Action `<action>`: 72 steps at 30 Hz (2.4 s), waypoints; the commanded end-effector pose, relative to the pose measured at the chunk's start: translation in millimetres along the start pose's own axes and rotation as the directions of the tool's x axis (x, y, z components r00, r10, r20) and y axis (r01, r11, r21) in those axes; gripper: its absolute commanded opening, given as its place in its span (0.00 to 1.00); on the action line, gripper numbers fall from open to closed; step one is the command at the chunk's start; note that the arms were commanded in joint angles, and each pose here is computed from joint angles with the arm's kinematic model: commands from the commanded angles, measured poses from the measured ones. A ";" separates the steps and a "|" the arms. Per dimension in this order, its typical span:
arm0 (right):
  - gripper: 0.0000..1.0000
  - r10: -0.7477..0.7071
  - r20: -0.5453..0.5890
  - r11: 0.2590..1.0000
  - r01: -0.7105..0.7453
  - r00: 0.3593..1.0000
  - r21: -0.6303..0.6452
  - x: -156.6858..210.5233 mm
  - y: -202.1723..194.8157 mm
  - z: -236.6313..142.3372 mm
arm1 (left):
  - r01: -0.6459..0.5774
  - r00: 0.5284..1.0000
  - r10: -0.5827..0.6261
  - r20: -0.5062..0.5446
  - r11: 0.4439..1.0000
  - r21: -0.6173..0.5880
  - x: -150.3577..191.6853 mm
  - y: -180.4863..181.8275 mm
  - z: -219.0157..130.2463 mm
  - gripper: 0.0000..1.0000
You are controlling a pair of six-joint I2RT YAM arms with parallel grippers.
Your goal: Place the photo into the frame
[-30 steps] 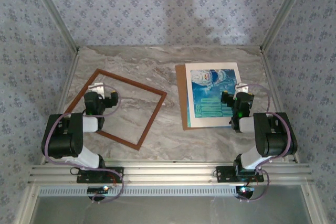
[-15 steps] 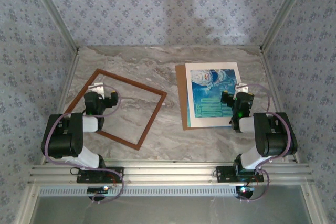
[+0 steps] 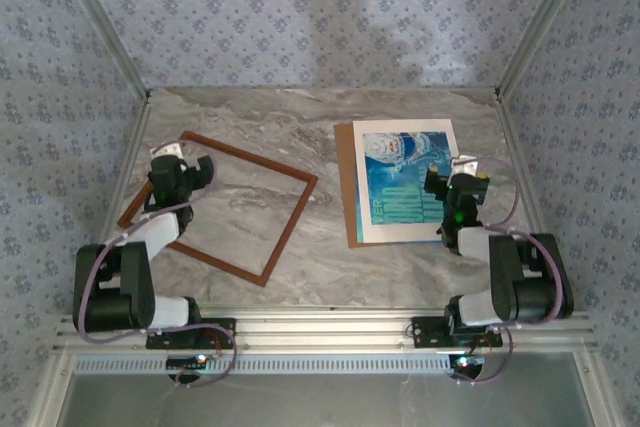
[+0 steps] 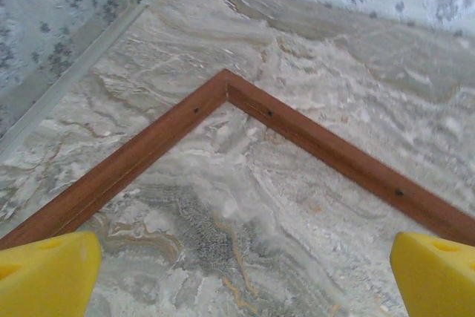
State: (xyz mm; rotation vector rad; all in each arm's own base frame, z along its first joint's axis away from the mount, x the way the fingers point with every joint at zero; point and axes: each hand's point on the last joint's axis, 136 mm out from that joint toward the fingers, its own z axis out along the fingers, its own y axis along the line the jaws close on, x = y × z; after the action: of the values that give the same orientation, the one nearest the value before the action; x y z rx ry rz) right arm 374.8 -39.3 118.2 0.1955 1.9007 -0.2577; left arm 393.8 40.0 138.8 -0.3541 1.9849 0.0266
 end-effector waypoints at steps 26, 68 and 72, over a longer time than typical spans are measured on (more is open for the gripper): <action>1.00 -0.400 -0.098 0.830 0.315 0.911 -0.461 -14.8 259.3 -39.7 | 0.128 0.848 -0.078 -0.525 0.990 0.061 84.6 -128.8 83.7 0.91; 1.00 -0.057 -0.464 0.953 -0.090 0.884 -0.289 3.4 119.6 -15.4 | -0.148 0.551 0.577 -0.603 0.778 0.610 162.0 -293.4 25.7 0.35; 1.00 -0.004 -0.527 0.946 -0.168 0.850 -0.277 9.9 107.5 -1.4 | -0.089 0.548 0.595 -0.588 0.740 0.666 164.2 -306.4 9.1 0.35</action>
State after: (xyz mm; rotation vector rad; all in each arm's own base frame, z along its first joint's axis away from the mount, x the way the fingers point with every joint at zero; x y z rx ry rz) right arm 398.7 64.6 109.8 0.0900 2.3700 0.0850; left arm 452.3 -275.5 36.0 0.4687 2.7149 -0.4277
